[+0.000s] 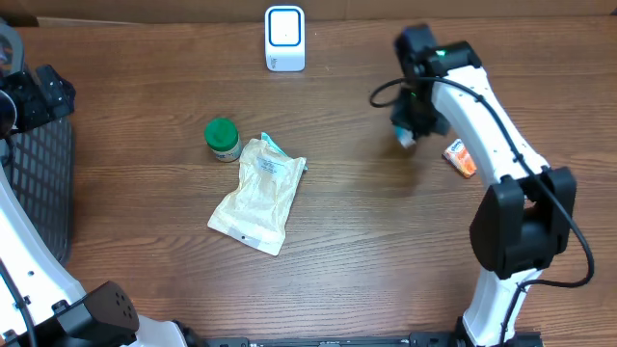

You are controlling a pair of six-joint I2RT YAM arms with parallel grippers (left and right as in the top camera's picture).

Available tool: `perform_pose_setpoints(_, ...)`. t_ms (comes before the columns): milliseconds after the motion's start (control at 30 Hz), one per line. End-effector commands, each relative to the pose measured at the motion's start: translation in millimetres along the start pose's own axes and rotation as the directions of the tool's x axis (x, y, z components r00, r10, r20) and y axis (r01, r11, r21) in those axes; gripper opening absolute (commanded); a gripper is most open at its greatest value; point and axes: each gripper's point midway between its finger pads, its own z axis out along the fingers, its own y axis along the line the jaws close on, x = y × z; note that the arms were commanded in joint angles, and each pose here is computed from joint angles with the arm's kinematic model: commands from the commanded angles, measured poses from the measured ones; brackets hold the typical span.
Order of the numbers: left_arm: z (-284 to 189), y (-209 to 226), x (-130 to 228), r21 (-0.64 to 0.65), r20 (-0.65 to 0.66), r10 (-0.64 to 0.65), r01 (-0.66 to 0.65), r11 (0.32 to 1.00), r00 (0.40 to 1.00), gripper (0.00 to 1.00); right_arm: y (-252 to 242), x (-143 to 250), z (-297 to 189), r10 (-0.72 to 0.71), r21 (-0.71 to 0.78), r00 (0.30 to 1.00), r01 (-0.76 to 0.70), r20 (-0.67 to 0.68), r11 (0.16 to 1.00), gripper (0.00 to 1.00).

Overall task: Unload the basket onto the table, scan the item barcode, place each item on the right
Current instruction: 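Carry the teal pack right toward the orange pack and lower it, then reach the right gripper to the kraft snack bag and grasp it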

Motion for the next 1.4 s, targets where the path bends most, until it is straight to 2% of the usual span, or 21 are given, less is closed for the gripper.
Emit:
perform_pose_setpoints(0,-3,-2,-2,0.007,0.012,0.029,-0.029,1.0,1.0,1.0,-24,8,23,0.08,0.033,0.994,-0.078,-0.075,0.996,0.04)
perform_pose_setpoints(133,-3,-2,-2,0.007,0.011,0.029,-0.029,1.0,1.0,1.0,-46,11,31,0.13,0.054,0.983,-0.124,-0.128,0.991,0.05)
perform_pose_setpoints(167,-3,-2,-2,0.007,0.011,0.029,-0.029,1.0,1.0,1.0,-47,12,31,0.134,0.049,0.981,-0.128,-0.138,0.991,0.16)
perform_pose_setpoints(200,-3,-2,-2,0.007,0.011,0.029,-0.029,1.0,1.0,1.0,-47,14,30,0.113,0.032,0.981,-0.11,-0.156,0.993,0.38)
perform_pose_setpoints(233,-3,-2,-2,0.007,0.011,0.029,-0.029,1.0,1.0,1.0,-46,14,30,0.098,0.02,0.981,-0.096,-0.165,0.995,0.52)
perform_pose_setpoints(267,-3,-2,-2,0.007,0.011,0.029,-0.029,1.0,1.0,1.0,-44,16,29,0.079,0.002,0.981,-0.08,-0.177,0.997,0.77)
perform_pose_setpoints(300,-3,-2,-2,0.007,0.011,0.029,-0.029,1.0,1.0,1.0,-42,17,28,0.075,-0.008,0.98,-0.078,-0.186,0.997,0.87)
perform_pose_setpoints(433,-3,-2,-2,0.007,0.011,0.029,-0.029,1.0,1.0,1.0,-23,19,9,0.058,-0.113,0.973,-0.085,-0.223,0.99,0.89)
perform_pose_setpoints(567,-3,-2,-2,0.007,0.011,0.029,-0.029,1.0,1.0,1.0,49,35,-23,-0.144,-0.457,0.958,0.017,-0.246,0.889,0.87)
perform_pose_setpoints(633,-3,-2,-2,0.007,0.011,0.029,-0.029,1.0,1.0,1.0,74,47,-32,-0.21,-0.535,0.948,0.05,-0.241,0.843,0.85)
perform_pose_setpoints(733,-3,-2,-2,0.007,0.011,0.029,-0.029,1.0,1.0,1.0,100,69,-32,-0.282,-0.555,0.934,0.117,-0.222,0.823,0.83)
perform_pose_setpoints(833,-3,-2,-2,0.007,0.011,0.029,-0.03,1.0,1.0,1.0,124,103,-28,-0.357,-0.582,0.905,0.166,-0.231,0.796,0.77)
perform_pose_setpoints(1033,-3,-2,-2,0.007,0.011,0.029,-0.03,1.0,1.0,1.0,162,164,-19,-0.498,-0.659,0.838,0.247,-0.222,0.71,0.77)
perform_pose_setpoints(1167,-3,-2,-2,0.007,0.011,0.029,-0.03,1.0,1.0,1.0,180,191,-6,-0.503,-0.672,0.836,0.244,-0.22,0.699,0.78)
perform_pose_setpoints(1367,-3,-2,-2,0.008,0.011,0.029,-0.03,1.0,1.0,1.0,215,212,14,-0.441,-0.704,0.881,0.205,-0.17,0.68,0.76)
